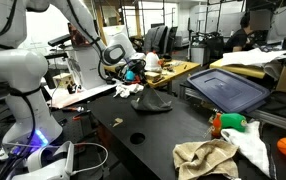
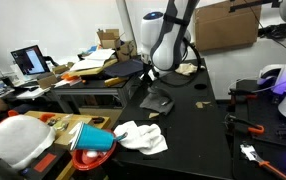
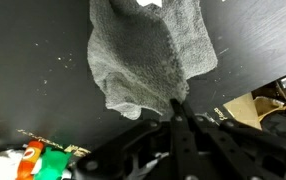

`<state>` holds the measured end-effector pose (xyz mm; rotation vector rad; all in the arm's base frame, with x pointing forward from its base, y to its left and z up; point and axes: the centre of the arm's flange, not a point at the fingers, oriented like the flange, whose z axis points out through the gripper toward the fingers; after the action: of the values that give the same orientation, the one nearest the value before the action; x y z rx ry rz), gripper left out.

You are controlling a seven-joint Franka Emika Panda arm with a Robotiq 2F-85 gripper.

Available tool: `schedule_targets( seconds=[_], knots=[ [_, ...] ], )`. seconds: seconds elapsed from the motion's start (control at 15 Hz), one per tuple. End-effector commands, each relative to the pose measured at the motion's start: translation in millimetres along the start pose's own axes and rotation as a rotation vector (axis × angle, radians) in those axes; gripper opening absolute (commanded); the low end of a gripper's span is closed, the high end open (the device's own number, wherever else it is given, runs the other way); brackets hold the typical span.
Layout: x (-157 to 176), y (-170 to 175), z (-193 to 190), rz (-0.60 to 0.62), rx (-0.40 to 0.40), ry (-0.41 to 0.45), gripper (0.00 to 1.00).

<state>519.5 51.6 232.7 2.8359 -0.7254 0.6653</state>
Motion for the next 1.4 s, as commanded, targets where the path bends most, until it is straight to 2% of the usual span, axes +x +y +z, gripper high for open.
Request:
schedule_targets(
  seconds=[0.0, 0.47, 1.27, 1.33],
  knots=[
    [7, -5, 8, 0.061, 0.021, 0.035, 0.0],
    [15, -18, 17, 0.113, 0.048, 0.064, 0.0],
    [15, -49, 54, 0.108, 0.063, 0.036, 0.0],
    [16, -50, 58, 0.108, 0.06, 0.036, 0.1]
  ],
)
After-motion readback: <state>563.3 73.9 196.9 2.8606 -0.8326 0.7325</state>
